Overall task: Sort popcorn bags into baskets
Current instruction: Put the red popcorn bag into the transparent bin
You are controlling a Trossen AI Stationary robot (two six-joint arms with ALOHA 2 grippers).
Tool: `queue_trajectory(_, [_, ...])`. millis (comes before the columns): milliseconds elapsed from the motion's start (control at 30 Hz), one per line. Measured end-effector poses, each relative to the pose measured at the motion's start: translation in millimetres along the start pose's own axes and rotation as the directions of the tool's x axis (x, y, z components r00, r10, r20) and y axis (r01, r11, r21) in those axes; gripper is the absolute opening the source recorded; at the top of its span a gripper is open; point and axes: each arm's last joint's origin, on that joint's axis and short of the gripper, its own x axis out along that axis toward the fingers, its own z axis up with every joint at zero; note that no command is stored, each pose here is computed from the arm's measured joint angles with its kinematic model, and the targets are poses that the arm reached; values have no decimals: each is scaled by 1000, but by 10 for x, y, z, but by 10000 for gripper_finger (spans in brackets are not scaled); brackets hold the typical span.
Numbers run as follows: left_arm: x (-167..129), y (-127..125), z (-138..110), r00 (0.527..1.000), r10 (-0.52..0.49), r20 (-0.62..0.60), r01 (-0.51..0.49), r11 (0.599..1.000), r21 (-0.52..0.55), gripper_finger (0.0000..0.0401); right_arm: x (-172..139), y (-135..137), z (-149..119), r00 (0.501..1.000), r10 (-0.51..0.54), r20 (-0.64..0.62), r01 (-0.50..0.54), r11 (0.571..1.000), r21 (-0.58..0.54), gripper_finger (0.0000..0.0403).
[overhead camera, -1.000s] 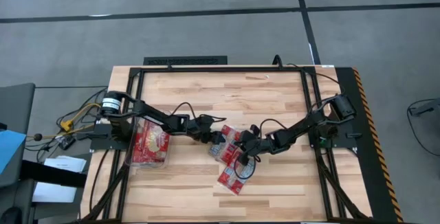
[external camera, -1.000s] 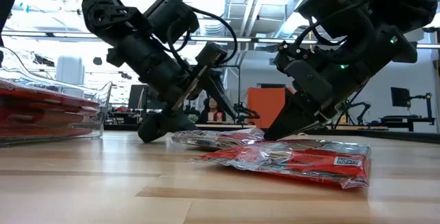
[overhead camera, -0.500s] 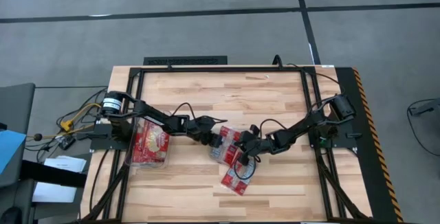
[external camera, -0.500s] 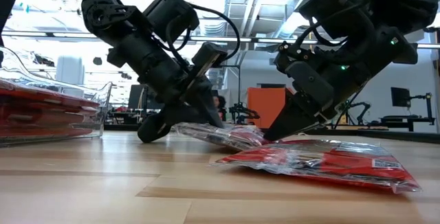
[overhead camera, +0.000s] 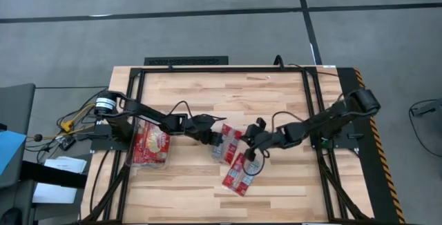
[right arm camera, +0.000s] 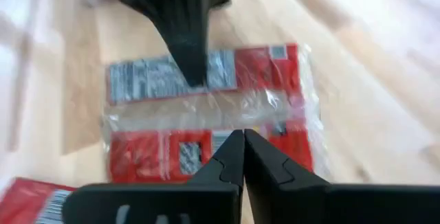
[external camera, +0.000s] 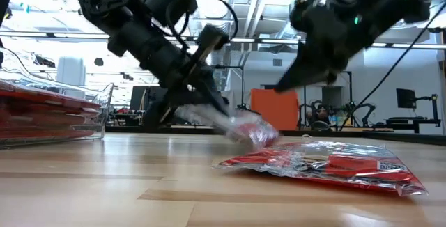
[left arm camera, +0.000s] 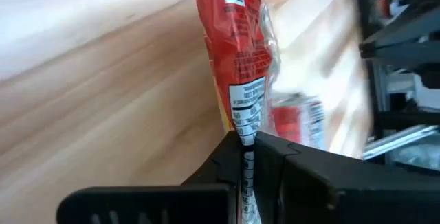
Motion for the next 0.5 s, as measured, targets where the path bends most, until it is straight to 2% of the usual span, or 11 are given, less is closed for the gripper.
queue_trajectory(133, [-129, -130, 47, 999, -41, 22, 41, 999, 3, 1, -242, -45, 183, 997, -15, 71, 18, 999, -40, 20])
queue_trajectory(267, [-310, -277, 99, 995, -86, 44, 85, 996, 23, 0, -430, -120, 281, 990, -80, 119, 87, 995, -56, 14])
queue_trajectory(400, [-554, -402, 134, 994, -99, 41, 97, 994, 46, 0, -506, -177, 282, 984, -138, 114, 147, 987, -71, 26])
queue_trajectory(500, [-817, -491, 145, 995, -97, 29, 95, 994, 53, 0, -508, -183, 272, 984, -145, 106, 154, 985, -78, 39])
